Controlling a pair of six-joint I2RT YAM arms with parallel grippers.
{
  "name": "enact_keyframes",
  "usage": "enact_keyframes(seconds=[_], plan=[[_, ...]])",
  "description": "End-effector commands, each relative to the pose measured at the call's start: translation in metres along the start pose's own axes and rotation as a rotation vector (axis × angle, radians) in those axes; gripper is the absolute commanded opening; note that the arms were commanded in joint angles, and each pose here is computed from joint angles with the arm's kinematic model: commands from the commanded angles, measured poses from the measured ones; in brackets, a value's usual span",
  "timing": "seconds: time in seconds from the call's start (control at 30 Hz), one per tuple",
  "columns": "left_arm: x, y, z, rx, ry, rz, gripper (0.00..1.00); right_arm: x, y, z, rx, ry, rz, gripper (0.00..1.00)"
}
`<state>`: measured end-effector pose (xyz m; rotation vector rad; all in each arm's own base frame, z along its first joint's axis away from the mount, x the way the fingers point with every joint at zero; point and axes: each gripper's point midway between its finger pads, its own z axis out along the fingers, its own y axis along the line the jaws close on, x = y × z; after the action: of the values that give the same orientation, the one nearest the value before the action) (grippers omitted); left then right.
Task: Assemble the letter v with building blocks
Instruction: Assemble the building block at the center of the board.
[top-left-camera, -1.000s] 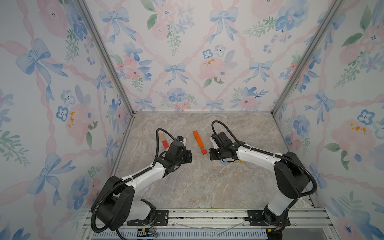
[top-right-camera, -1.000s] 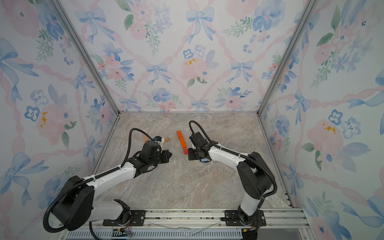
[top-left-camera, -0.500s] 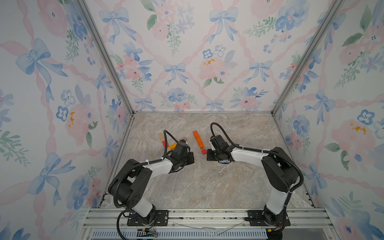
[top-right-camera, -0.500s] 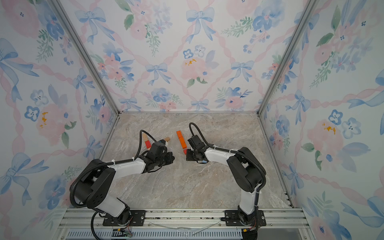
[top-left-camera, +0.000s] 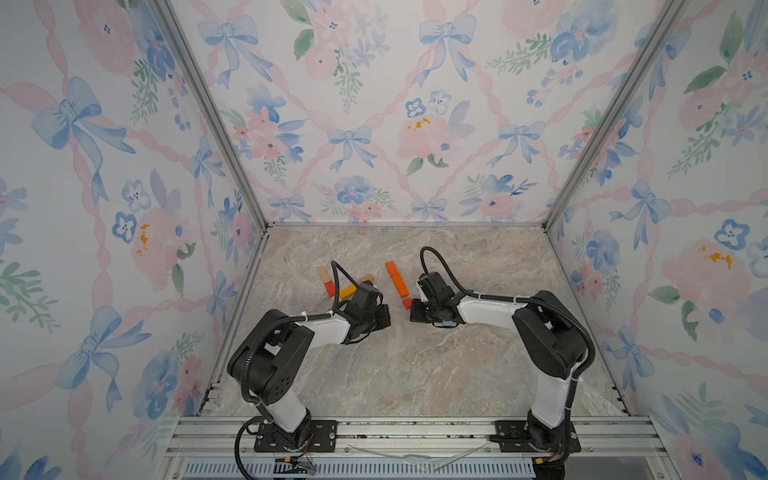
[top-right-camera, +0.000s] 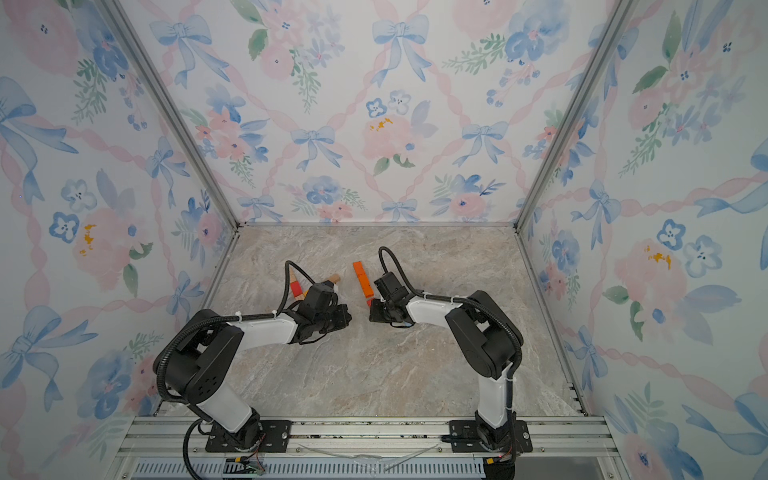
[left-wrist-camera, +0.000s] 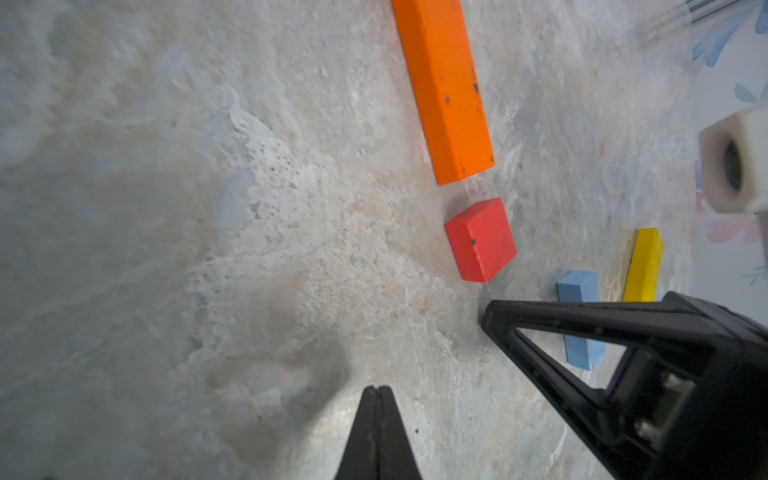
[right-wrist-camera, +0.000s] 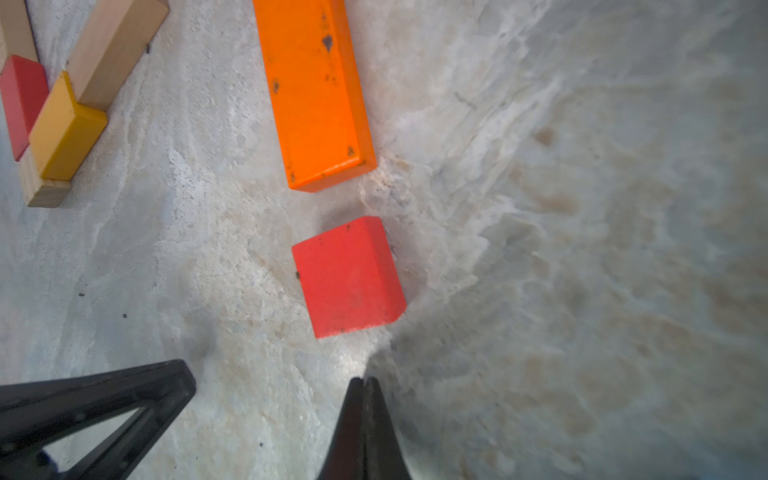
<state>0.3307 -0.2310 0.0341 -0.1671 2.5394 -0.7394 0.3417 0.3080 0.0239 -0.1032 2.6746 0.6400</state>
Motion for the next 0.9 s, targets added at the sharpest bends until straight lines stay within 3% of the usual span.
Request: enact_keyframes(seconds=[0.0, 0.87], plan=[[-0.015, -0.014, 0.005, 0.032, -0.032, -0.007, 0.00, 0.008, -0.010, 0.011, 0.017, 0.039, 0.035, 0.00], [-0.015, -0.013, 0.022, 0.019, -0.015, -0.014, 0.00, 0.005, -0.029, 0.020, 0.070, 0.057, 0.046, 0.00]])
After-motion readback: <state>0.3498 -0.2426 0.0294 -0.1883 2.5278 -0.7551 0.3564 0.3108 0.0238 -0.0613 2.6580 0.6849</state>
